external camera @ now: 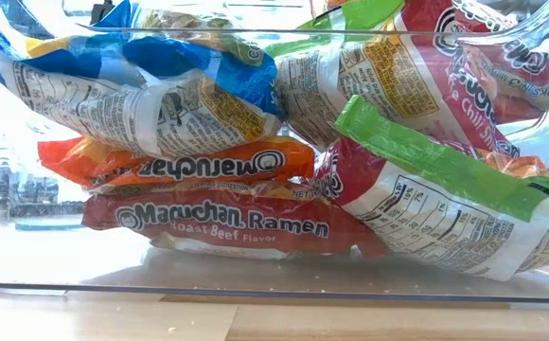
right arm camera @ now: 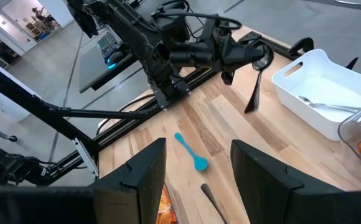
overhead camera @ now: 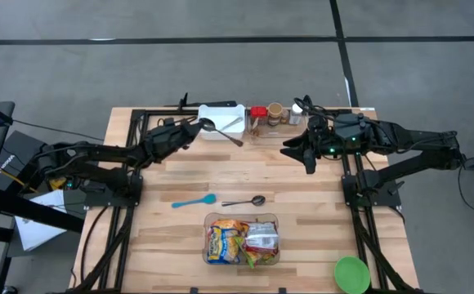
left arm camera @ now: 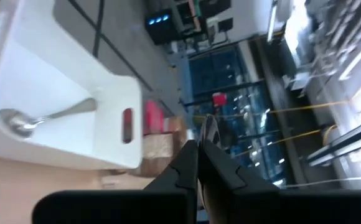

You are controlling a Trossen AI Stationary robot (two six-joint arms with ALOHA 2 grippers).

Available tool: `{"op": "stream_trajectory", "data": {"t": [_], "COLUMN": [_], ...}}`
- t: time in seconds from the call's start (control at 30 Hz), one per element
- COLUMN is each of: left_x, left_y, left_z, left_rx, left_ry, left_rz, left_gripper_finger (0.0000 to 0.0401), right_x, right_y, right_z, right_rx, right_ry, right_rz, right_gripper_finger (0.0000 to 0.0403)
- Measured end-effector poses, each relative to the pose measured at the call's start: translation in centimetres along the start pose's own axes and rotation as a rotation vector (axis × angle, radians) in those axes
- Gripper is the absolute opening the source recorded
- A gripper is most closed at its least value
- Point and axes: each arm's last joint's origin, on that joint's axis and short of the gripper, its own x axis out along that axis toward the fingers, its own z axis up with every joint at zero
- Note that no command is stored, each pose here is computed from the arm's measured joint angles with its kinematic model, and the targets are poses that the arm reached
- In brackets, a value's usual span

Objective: Pick & Place Food Item
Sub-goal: Put the top black spoon into the white bin

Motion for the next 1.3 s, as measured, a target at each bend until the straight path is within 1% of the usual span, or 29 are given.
{"op": "stream_trajectory", "data": {"t": [0.13,0.33,0.57,0.67,0.73,0.8,1.03,1.3], "left_x": [0.0,0.6,3.1,4.2,4.6,5.0,5.3,5.4], "left_y": [-0.4,-0.2,-0.3,0.1,0.7,1.2,2.7,3.1], "left_z": [0.1,-0.1,-0.6,-1.0,-0.8,-0.3,1.3,1.7], "left_rx": [-0.035,-0.021,-0.011,-0.031,-0.053,-0.079,-0.079,-0.083], "left_ry": [-0.03,-0.037,-0.055,-0.058,-0.101,-0.135,-0.19,-0.216], "left_rz": [-0.029,0.011,0.05,0.094,0.134,0.153,0.266,0.293], "left_gripper_finger": [0.0,0.0,0.0,0.0,0.0,0.0,0.0,0.0], "right_x": [0.0,0.0,0.3,0.5,0.5,0.4,0.5,0.5], "right_y": [0.0,0.0,-0.2,-0.3,-0.3,-0.3,-0.3,-0.4], "right_z": [0.0,0.0,0.1,0.1,0.1,0.1,0.1,0.2], "right_rx": [-0.001,-0.008,-0.004,-0.003,0.002,0.003,0.006,-0.007], "right_ry": [0.0,0.0,-0.002,0.004,0.003,0.001,0.003,0.0], "right_rz": [0.0,-0.001,-0.015,-0.019,-0.019,-0.017,-0.019,-0.025], "right_gripper_finger": [0.0175,0.0175,0.0175,0.0175,0.0175,0.0175,0.0175,0.0175]}}
